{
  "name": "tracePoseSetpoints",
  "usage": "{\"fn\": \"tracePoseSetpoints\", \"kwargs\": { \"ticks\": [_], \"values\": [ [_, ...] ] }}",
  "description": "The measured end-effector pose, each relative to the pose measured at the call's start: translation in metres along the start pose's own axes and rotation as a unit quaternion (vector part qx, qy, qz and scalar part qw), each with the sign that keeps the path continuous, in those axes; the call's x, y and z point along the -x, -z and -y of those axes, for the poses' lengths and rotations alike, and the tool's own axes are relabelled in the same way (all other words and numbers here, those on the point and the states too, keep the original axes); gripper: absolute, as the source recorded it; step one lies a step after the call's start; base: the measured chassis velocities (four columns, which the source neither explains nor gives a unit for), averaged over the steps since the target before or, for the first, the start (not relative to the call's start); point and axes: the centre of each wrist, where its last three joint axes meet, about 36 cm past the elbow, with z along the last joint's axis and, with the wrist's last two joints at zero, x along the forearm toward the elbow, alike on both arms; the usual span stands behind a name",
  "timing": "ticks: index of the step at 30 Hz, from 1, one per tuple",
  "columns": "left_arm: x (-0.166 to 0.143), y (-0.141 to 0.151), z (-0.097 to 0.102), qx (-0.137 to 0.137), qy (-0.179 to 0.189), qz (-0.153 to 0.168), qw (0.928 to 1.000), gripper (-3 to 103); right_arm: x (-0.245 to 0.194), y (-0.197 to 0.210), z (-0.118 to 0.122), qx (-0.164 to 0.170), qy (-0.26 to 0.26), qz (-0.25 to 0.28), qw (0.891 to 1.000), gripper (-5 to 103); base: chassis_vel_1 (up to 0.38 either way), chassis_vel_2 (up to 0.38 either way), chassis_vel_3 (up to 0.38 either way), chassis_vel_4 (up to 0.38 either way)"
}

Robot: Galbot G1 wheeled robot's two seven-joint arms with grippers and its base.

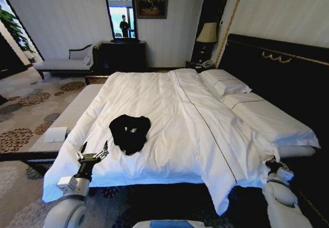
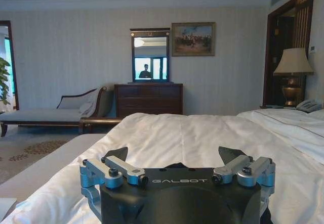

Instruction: Fold the clothes on the bed.

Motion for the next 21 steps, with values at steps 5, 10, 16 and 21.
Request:
{"fn": "tracePoseSetpoints", "kwargs": {
  "ticks": [5, 10, 16, 21],
  "values": [
    [-0.001, -0.001, -0.001, 0.001, -0.001, -0.003, 1.0, 100, -0.006, -0.007, 0.001, 0.0, -0.003, -0.017, 1.0, 1, 0.0, 0.0, 0.0, 0.0],
    [-0.001, -0.002, 0.001, -0.003, -0.001, -0.002, 1.0, 100, -0.01, -0.009, 0.003, 0.005, 0.002, -0.014, 1.0, 3, 0.0, 0.0, 0.0, 0.0],
    [-0.002, -0.002, 0.002, -0.004, -0.001, -0.003, 1.0, 100, -0.021, -0.013, 0.001, 0.015, 0.005, -0.002, 1.0, 25, 0.0, 0.0, 0.0, 0.0],
    [-0.004, -0.003, 0.002, -0.005, 0.0, -0.005, 1.0, 100, -0.032, -0.016, -0.004, 0.017, 0.011, 0.0, 1.0, 41, 0.0, 0.0, 0.0, 0.0]
  ]
}}
